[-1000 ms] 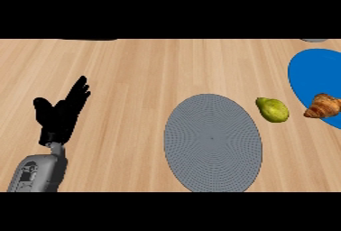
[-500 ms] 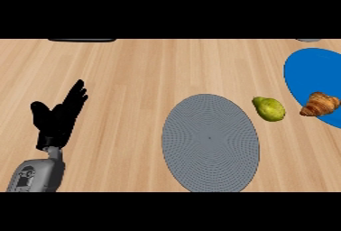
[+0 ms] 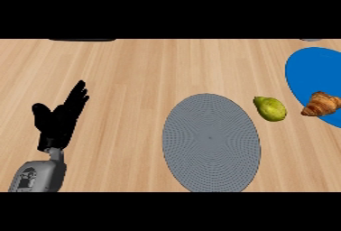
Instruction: Pick the croissant from the placemat and place it in the plate
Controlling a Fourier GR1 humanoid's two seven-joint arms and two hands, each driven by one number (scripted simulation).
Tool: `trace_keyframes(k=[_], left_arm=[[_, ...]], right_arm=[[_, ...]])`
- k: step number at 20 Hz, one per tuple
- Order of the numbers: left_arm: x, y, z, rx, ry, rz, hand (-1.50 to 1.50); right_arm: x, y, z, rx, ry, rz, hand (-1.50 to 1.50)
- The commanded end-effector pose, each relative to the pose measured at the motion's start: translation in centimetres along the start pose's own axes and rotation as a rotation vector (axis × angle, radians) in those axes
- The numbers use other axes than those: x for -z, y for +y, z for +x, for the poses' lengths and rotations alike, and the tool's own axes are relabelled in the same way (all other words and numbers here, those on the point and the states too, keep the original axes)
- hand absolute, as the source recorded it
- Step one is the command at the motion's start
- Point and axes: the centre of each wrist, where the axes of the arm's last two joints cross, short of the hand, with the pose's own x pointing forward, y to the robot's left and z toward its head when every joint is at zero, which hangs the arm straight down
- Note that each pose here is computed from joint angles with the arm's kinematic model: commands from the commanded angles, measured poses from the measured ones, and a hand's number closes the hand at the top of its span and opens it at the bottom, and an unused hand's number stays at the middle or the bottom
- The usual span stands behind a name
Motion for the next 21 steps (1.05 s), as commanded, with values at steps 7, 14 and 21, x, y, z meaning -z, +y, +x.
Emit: trace_keyframes(k=[7,14,21], left_arm=[[0.4,-0.5,0.1,-0.01,-0.026,0.0,0.0],[0.0,1.0,0.0,0.005,-0.016,-0.014,0.0],[0.0,-0.3,0.2,-0.003,-0.025,-0.033,0.0]], right_arm=[[-2.8,-1.9,-0.4,0.145,-0.124,0.094,-1.5],[-3.8,-2.7,-0.2,0.097,-0.122,0.032,-1.5],[-4.7,-3.7,0.4,0.047,-0.056,0.057,-1.5]])
